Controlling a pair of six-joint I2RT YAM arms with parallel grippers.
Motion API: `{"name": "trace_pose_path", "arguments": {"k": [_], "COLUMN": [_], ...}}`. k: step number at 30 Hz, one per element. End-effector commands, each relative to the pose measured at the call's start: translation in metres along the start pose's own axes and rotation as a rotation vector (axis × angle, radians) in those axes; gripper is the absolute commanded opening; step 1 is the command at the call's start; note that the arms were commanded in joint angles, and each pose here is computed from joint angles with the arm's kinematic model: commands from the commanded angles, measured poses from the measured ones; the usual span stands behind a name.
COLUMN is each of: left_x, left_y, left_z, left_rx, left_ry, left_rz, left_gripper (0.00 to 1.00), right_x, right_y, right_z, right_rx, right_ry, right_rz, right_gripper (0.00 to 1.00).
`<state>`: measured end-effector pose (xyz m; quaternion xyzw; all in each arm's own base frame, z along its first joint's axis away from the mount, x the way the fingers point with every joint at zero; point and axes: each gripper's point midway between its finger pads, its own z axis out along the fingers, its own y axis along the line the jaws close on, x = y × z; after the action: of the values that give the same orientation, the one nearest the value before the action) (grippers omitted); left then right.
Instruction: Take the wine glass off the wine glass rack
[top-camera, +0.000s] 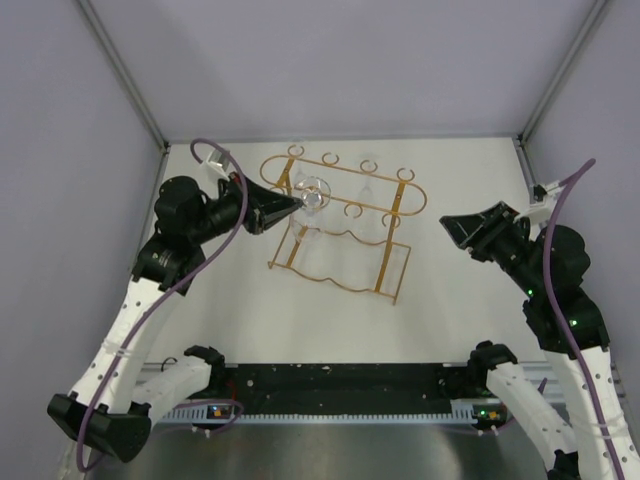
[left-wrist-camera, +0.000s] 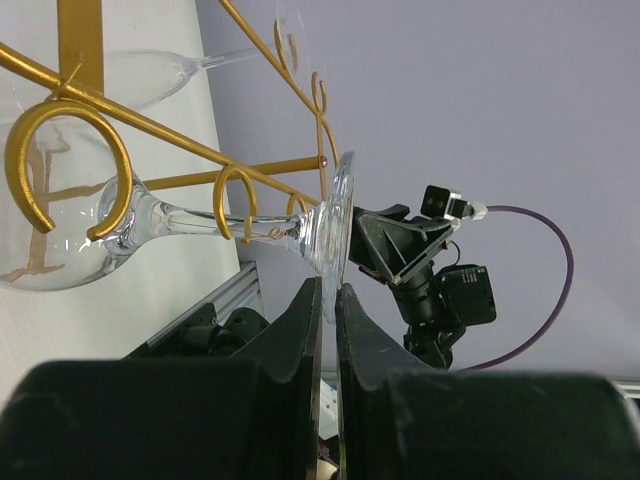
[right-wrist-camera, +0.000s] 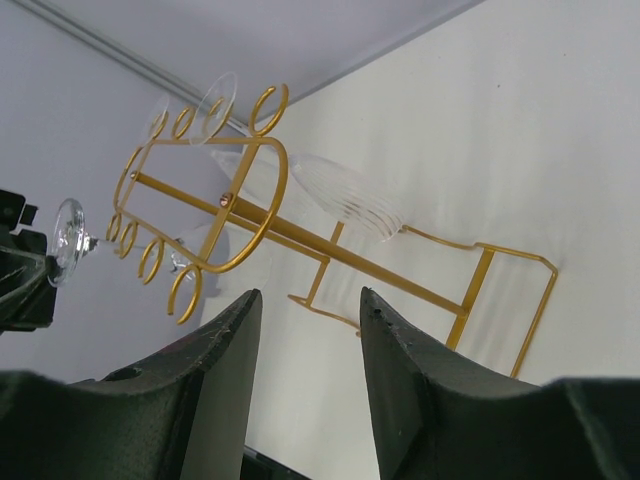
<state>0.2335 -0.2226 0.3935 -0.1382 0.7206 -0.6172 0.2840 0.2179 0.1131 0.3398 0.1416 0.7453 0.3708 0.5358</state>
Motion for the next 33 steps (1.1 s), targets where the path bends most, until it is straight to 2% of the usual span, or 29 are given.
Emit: {"name": "trace_pose_path", "arguments": {"k": [1, 16, 23, 33], "left_x": [-0.002, 0.021, 0.036, 0.062], "left_y": [-0.056, -0.058, -0.063, -0.061], "left_z": [-0.017, -0.045, -0.061, -0.091], "left_rx": [0.165, 0.170, 0.193, 0.200], "left_ry": [-0.026, -0.011, 0.017, 0.042], "left_rz": [0.098, 0.130, 0.162, 0.188], "left_gripper": [0.00, 0.00, 0.00, 0.00], "right_x": [-0.008, 0.000, 0.021, 0.054], "right_y": [0.011, 0.012, 0.028, 0.055], "right_z": [-0.002, 0.000, -0.010, -0.043], "right_rx": [-0.039, -0.047, -0.133, -0.301], "right_ry": [-0.020, 0.027, 0.154, 0.337], "right_rz": [-0.001, 0.008, 0.004, 0.056], "right_gripper": [0.44, 0.44, 0.53, 0.55]}}
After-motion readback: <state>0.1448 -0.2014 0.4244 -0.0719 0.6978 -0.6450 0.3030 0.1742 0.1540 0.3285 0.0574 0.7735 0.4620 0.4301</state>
